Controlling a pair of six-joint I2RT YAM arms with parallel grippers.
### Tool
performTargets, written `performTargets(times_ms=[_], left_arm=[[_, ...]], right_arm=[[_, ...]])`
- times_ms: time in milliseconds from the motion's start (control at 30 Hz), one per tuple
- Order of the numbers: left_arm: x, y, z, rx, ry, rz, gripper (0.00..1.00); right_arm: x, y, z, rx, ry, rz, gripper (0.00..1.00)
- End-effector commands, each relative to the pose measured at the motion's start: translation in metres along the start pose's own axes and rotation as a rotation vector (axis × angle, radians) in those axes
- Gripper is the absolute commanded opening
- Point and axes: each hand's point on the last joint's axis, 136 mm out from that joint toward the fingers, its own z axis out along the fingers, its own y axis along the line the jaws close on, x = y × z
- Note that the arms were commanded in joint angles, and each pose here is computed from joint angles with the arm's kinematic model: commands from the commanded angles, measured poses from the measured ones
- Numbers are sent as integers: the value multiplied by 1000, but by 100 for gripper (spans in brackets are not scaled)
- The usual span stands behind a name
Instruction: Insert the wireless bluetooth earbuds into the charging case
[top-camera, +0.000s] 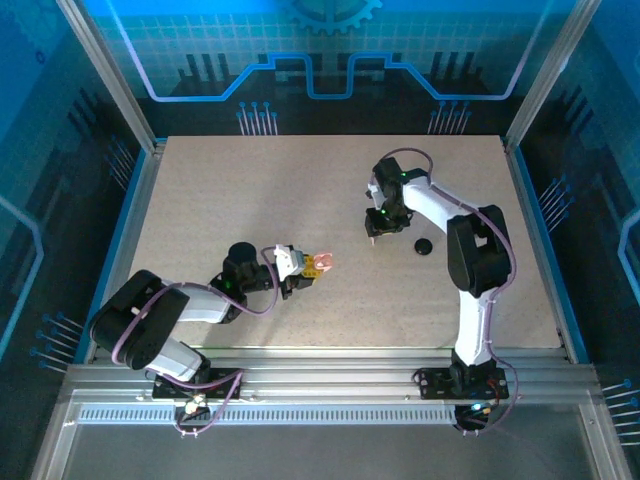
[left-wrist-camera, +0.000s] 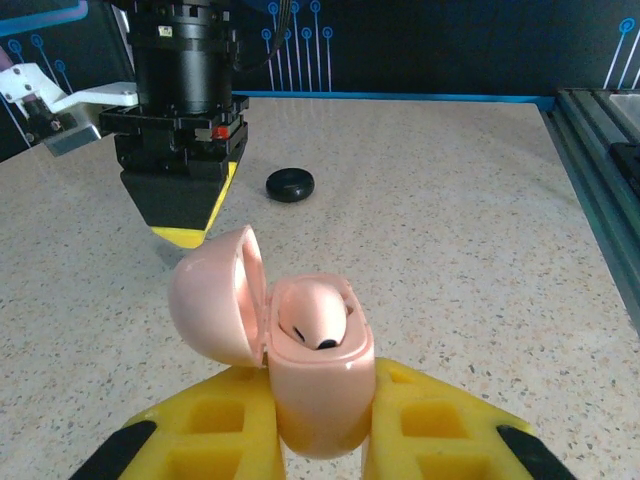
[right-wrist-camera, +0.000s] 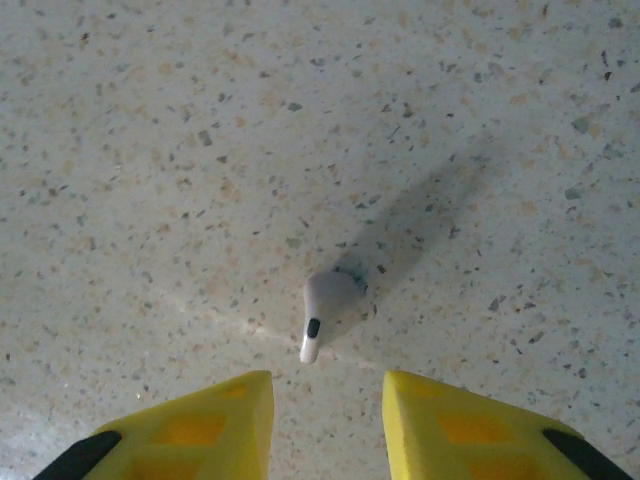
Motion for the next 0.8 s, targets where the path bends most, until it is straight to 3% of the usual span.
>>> performTargets(times_ms=[0,767], left_arm=[[-11,1,1,-4,-16,66,16],[-10,4,0,-22,2,69,17]], right_arm=[[-3,-9,5,-1,26,83,35],[-5,1,26,-34,86,97,33]])
